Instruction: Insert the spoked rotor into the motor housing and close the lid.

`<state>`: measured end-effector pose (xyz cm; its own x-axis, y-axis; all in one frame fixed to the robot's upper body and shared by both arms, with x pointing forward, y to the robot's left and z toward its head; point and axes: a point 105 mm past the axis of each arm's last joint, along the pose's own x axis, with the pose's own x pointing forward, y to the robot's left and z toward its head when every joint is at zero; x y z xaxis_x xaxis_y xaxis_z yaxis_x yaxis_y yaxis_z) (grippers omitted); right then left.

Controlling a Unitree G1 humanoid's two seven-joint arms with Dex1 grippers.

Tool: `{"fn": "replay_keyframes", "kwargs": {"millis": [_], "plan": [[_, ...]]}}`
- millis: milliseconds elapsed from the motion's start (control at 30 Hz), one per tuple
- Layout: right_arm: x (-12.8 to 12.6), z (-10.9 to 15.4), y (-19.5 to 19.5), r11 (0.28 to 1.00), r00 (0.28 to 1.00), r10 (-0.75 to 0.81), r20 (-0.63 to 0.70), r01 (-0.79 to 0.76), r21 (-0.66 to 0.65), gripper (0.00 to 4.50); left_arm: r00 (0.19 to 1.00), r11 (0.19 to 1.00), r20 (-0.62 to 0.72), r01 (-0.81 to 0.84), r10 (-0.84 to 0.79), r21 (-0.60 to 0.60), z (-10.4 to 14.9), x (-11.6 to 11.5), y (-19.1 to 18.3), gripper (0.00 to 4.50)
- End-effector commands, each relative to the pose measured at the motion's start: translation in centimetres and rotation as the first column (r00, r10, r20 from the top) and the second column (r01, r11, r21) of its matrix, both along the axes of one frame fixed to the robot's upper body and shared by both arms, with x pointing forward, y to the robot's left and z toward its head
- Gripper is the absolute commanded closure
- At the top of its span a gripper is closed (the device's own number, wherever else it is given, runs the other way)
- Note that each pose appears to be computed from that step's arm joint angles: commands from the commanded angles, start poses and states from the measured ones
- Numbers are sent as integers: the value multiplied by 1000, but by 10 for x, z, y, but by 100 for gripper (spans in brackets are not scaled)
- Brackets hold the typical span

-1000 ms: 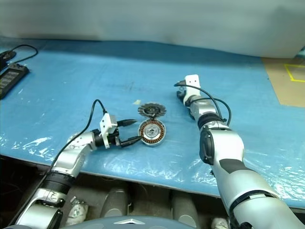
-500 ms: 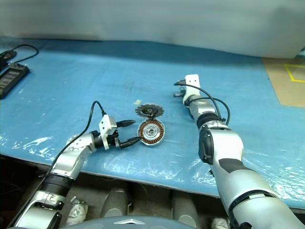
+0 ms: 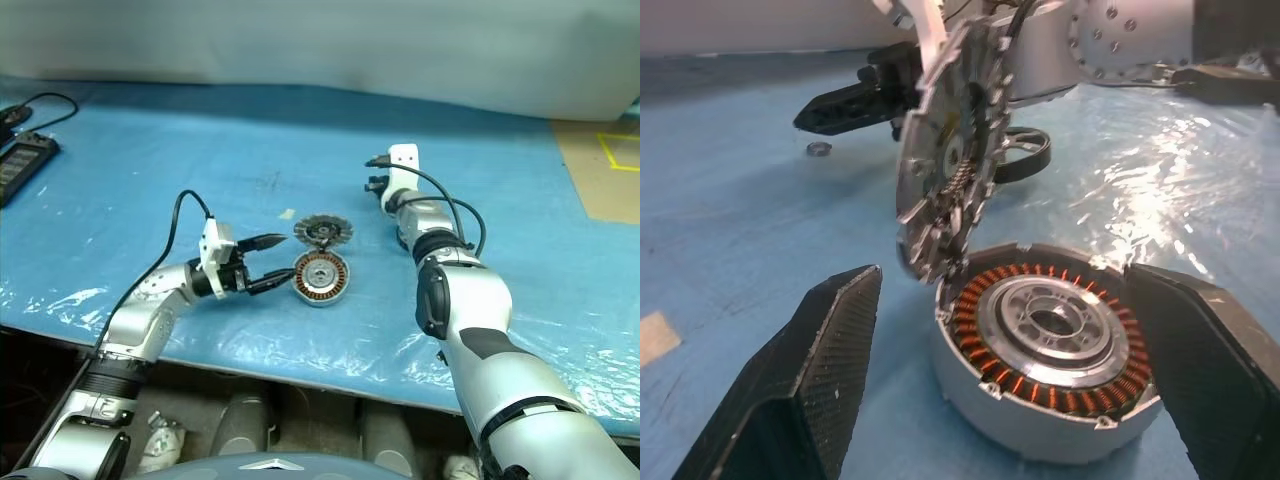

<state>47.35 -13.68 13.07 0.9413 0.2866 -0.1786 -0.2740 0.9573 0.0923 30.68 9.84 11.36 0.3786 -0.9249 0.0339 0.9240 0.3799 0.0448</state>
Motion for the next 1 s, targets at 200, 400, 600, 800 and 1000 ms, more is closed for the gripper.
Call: {"fn": "replay_keyframes", "kwargs": {"millis": [200, 400, 600, 800, 1000], "plan": [[0, 35, -25, 996, 972, -61, 227, 43, 84, 201, 998, 999, 56, -12, 15, -46, 24, 2, 8, 41], [-16, 23, -44, 999, 948, -36, 315, 33, 15, 201, 994, 994, 92, -57, 65, -88, 41, 14, 13, 41], [-32, 1, -88, 954, 918, -217, 333, 272, -127, 201, 983, 989, 113, -138, 143, -58, 36, 24, 26, 41], [-47, 15, -115, 927, 863, -313, 397, 369, -72, 201, 970, 977, 121, -202, 209, -68, 36, 34, 32, 41], [-46, 19, -116, 920, 863, -303, 405, 376, -112, 201, 966, 974, 124, -219, 225, -63, 34, 38, 35, 41]]}}
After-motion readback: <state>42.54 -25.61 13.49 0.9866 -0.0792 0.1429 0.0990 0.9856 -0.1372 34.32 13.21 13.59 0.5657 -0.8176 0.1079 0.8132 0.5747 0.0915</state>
